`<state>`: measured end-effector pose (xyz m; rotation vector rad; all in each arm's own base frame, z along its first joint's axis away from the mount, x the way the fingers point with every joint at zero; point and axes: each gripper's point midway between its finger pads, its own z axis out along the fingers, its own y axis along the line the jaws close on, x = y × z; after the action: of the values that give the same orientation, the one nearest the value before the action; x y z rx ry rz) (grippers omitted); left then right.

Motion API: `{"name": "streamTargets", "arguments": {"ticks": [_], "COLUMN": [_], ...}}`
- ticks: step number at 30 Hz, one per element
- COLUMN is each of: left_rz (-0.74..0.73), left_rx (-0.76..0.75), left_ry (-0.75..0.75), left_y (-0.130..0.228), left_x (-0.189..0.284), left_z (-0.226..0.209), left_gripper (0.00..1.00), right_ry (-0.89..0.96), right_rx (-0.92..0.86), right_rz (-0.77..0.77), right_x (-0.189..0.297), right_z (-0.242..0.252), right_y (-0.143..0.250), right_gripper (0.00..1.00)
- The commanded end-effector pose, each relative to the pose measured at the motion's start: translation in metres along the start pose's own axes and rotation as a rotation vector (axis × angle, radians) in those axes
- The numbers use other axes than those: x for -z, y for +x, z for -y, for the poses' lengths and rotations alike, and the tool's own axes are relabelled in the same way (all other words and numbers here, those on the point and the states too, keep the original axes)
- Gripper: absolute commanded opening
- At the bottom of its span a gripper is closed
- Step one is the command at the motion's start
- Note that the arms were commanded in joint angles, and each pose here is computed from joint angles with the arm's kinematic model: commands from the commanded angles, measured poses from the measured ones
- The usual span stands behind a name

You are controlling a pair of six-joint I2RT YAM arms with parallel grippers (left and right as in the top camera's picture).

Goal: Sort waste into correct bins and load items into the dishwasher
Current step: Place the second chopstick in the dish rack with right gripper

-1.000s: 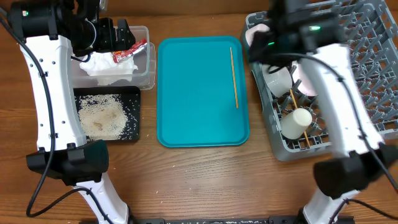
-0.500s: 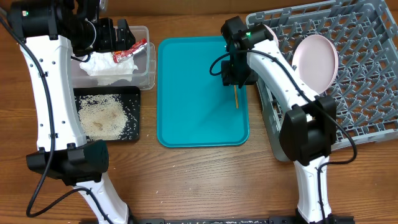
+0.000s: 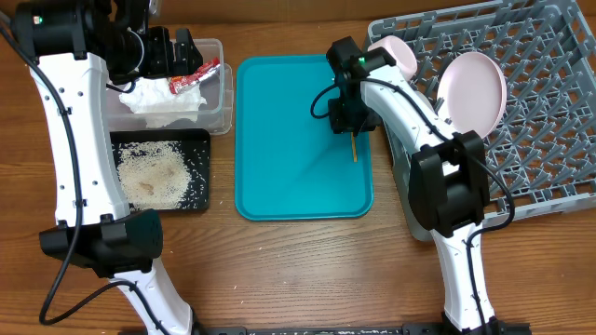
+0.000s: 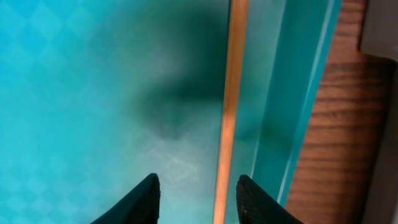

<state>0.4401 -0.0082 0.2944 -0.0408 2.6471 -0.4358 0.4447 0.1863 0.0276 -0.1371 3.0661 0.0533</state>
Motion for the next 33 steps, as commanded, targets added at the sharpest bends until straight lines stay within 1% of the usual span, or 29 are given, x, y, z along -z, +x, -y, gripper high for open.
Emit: {"name": "streamTargets", "arguments": {"ticks": [1,6,8,9,11,13,16,18,20,22,26,30,33], "left_rz": [0.007,0.007,0.007,0.007,0.007,0.007,0.007,0.007,0.007,0.007,0.007,0.007,0.007], "left_rx": [-0.003,-0.003,-0.003,-0.003,-0.003,-0.003,-0.003,-0.003,-0.003,-0.003,-0.003,-0.003,-0.003], "left_ry": [-0.004,-0.004,-0.004,-0.004,-0.004,-0.004,-0.004,-0.004,-0.004,-0.004,-0.004,-0.004,-0.004], "left_y": [-0.001,-0.001,-0.001,-0.001,-0.001,-0.001,-0.001,-0.001,-0.001,-0.001,-0.001,-0.001,-0.001], "left_x": [0.001,0.001,0.001,0.001,0.001,0.001,0.001,0.001,0.001,0.001,0.001,0.001,0.001], "left_z": [0.002,0.002,0.002,0.002,0.002,0.002,0.002,0.002,0.002,0.002,0.002,0.002,0.002], "left_gripper": [1.00,1.00,1.00,1.00,1.00,1.00,1.00,1.00,1.00,1.00,1.00,1.00,1.00], "right_ry": [0.013,0.012,0.008,0.006,0.003,0.003,-0.007,-0.014,-0.018,-0.029,-0.033,0.054,0.169], "right_rx": [-0.001,-0.001,-0.002,-0.003,-0.002,-0.002,0.000,0.000,0.000,0.017,0.032,-0.001,-0.011], "right_rz": [-0.036,-0.057,-0.065,-0.067,-0.066,-0.067,-0.077,-0.079,-0.067,-0.030,0.098,0.277,0.360], "right_x": [-0.013,-0.026,-0.030,-0.030,-0.031,-0.031,-0.028,-0.016,0.006,0.041,0.127,0.208,0.245], "right_z": [0.006,0.007,0.007,0.006,0.006,0.006,0.004,0.002,0.001,-0.001,0.004,0.036,0.072], "right_y": [0.010,0.018,0.021,0.022,0.022,0.022,0.024,0.023,0.021,0.016,0.012,0.016,0.023], "right_gripper": [0.41,0.40,0.36,0.31,0.15,0.04,0.04,0.04,0.04,0.04,0.04,0.04,0.04]}}
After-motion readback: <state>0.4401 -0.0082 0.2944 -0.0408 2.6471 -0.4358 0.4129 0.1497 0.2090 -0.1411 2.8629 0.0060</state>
